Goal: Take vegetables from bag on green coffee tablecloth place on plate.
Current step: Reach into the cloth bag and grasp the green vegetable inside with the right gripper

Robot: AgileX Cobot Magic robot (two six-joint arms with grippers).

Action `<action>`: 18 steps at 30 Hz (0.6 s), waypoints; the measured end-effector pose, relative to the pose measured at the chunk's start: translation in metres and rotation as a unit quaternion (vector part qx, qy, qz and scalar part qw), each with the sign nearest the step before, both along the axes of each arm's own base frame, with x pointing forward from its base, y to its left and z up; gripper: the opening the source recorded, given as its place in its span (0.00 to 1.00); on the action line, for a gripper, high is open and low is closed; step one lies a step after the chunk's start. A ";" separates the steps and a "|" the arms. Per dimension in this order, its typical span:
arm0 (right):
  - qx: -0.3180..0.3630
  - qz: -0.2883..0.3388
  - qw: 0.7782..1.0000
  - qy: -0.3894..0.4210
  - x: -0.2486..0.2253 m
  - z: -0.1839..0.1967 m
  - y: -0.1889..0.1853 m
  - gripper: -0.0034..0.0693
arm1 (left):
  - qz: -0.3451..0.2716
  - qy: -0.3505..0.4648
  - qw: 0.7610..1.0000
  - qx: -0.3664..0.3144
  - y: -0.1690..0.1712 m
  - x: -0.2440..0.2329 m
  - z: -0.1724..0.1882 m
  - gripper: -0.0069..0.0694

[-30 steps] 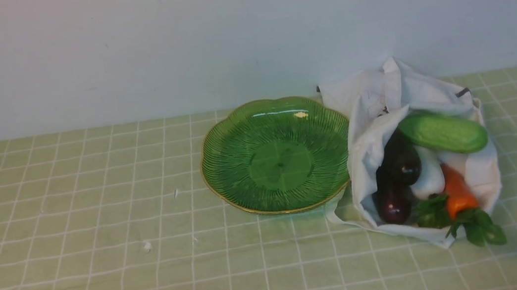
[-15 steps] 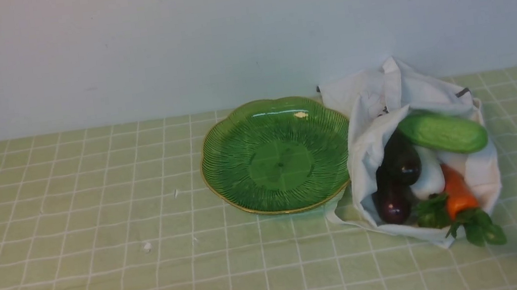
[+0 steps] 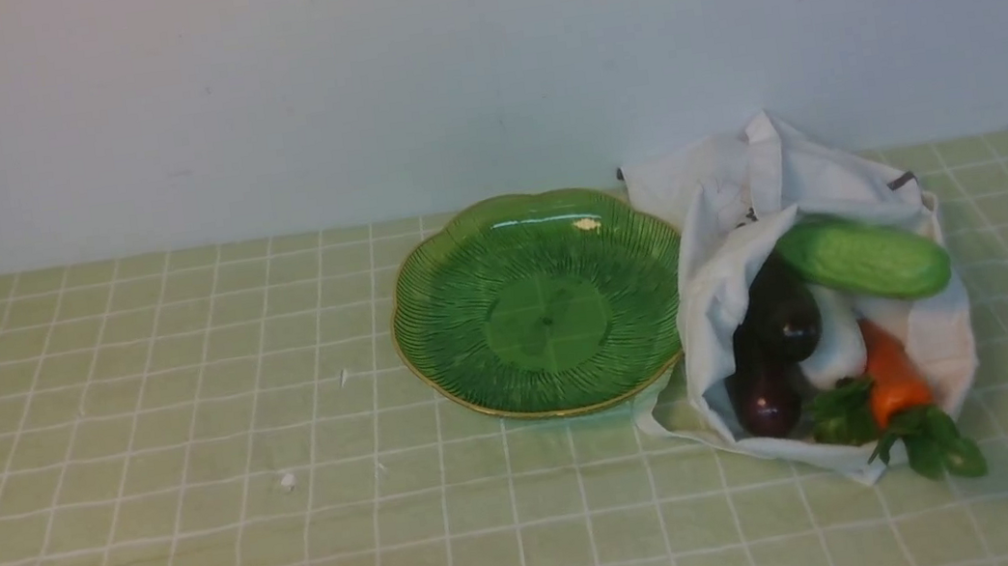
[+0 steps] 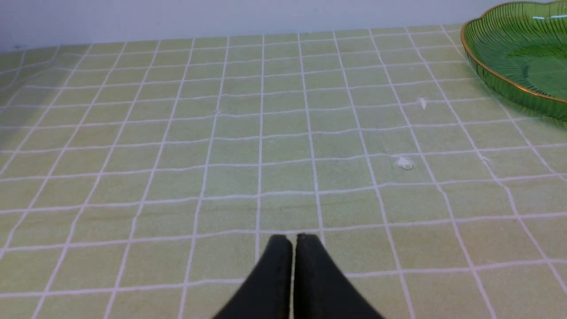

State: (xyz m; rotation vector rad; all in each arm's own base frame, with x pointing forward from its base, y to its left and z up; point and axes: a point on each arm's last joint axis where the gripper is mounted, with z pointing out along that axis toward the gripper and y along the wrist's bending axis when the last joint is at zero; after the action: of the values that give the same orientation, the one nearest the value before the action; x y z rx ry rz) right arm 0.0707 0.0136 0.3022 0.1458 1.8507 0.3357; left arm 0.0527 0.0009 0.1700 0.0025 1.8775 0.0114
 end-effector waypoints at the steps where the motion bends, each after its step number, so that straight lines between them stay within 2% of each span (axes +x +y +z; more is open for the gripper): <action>1: -0.011 0.007 0.998 0.062 0.011 -0.004 0.001 0.02 | 0.000 0.000 1.000 0.000 0.000 0.000 0.000 0.08; 4: -0.020 0.018 0.982 0.189 0.038 -0.022 0.003 0.02 | 0.000 0.000 1.000 0.000 0.000 0.000 0.000 0.08; 5: -0.019 0.019 0.980 0.196 0.040 -0.023 0.003 0.02 | 0.000 0.000 1.000 0.000 0.000 0.000 0.000 0.08; 6: -0.015 0.021 0.969 0.245 0.056 -0.034 0.005 0.02 | 0.000 0.000 1.000 0.000 0.000 0.000 0.000 0.08; 8: -0.009 0.025 0.959 0.283 0.075 -0.044 0.007 0.03 | 0.000 0.000 1.000 0.000 0.000 0.000 0.000 0.08; 11: -0.010 0.030 0.952 0.303 0.105 -0.049 0.008 0.05 | 0.000 0.000 1.000 0.000 0.000 0.000 0.000 0.08; 15: -0.034 0.038 0.957 0.287 0.138 -0.045 0.009 0.13 | 0.000 0.000 1.000 0.000 0.000 0.000 0.000 0.08; 18: -0.068 0.057 0.957 0.276 0.174 -0.039 0.009 0.27 | 0.000 0.000 1.000 0.000 0.000 0.000 0.000 0.08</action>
State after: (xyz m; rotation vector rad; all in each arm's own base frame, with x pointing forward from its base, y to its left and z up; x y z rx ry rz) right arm 0.2447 0.0230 0.2630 0.0360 2.4355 0.2601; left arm 0.0527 0.0009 0.1700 0.0025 1.8775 0.0114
